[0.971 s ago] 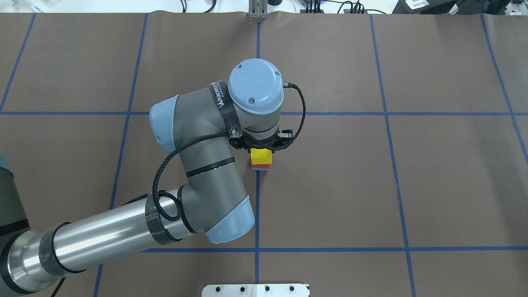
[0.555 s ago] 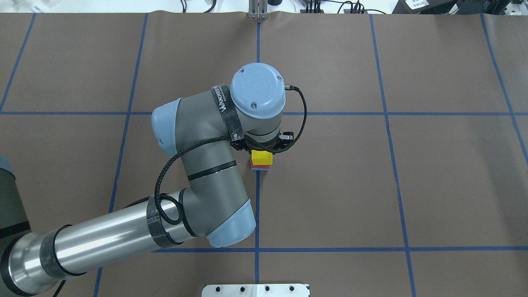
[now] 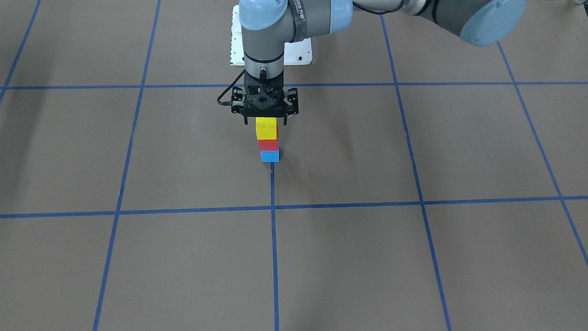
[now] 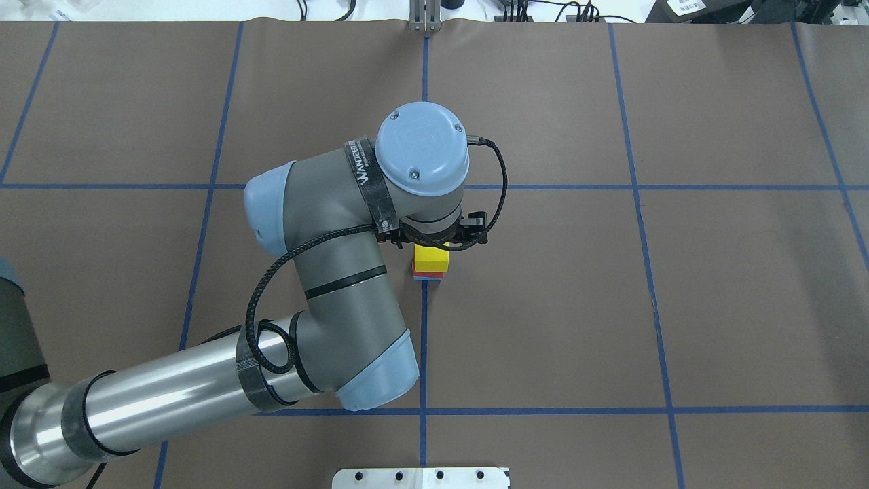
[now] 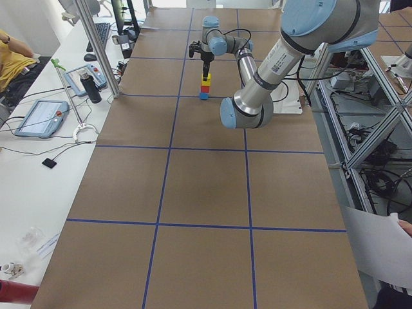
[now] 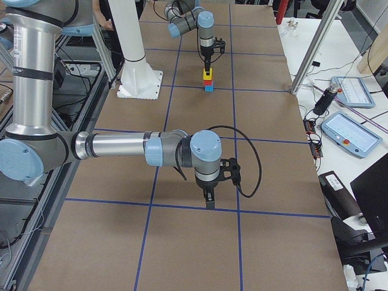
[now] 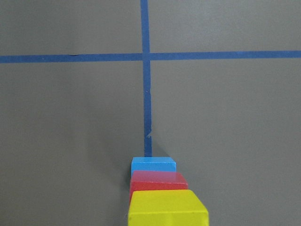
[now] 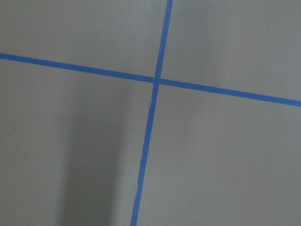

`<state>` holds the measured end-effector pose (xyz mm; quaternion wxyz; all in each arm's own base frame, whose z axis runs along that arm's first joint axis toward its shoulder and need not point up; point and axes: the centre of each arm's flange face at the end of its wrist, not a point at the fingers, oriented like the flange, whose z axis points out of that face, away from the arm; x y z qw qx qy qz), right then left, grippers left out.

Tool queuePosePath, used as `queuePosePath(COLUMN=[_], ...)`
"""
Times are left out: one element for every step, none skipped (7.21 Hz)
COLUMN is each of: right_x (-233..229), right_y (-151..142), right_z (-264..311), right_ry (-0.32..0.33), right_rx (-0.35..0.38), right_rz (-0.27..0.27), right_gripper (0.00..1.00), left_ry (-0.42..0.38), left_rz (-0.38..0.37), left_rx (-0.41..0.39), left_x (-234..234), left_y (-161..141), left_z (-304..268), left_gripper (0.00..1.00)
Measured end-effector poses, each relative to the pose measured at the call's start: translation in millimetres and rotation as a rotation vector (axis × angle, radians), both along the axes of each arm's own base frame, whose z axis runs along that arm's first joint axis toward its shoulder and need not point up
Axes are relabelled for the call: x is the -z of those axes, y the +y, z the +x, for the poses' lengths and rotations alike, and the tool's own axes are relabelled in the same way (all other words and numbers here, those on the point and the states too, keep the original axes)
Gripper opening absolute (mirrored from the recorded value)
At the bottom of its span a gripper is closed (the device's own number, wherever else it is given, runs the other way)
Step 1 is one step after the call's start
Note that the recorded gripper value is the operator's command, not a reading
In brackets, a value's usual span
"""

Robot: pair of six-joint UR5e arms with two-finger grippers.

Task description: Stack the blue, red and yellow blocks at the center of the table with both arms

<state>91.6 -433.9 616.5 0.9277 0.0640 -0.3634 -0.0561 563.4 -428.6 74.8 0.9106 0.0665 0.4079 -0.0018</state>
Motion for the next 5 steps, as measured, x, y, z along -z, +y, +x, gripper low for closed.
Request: queuePosePath(right_x=[-1, -3, -8, -13, -19], right_y=[0, 2, 7, 12, 18], right_z=[0, 0, 0, 0, 0], right_ry=[0.000, -0.001, -0.002, -0.002, -0.002], right_rx=[0.001, 0.003, 0.007, 0.011, 0.011], right_rz=[-0.001, -0.004, -0.010, -0.019, -0.029], right_gripper=[1.00, 1.00, 1.00, 1.00, 1.00], left_ry=[-0.001, -0.015, -0.026, -0.034, -0.048], left_rz=[0.036, 0.084, 0.143, 0.191, 0.228], left_rx=[-0.020, -0.048, -0.085, -0.135, -0.193], left_x=[6, 1, -19, -50, -88], left_y=[1, 3, 6, 2, -8], left_z=[-20, -52, -100, -157, -213], left_gripper=[0.99, 0.99, 0.99, 0.99, 0.99])
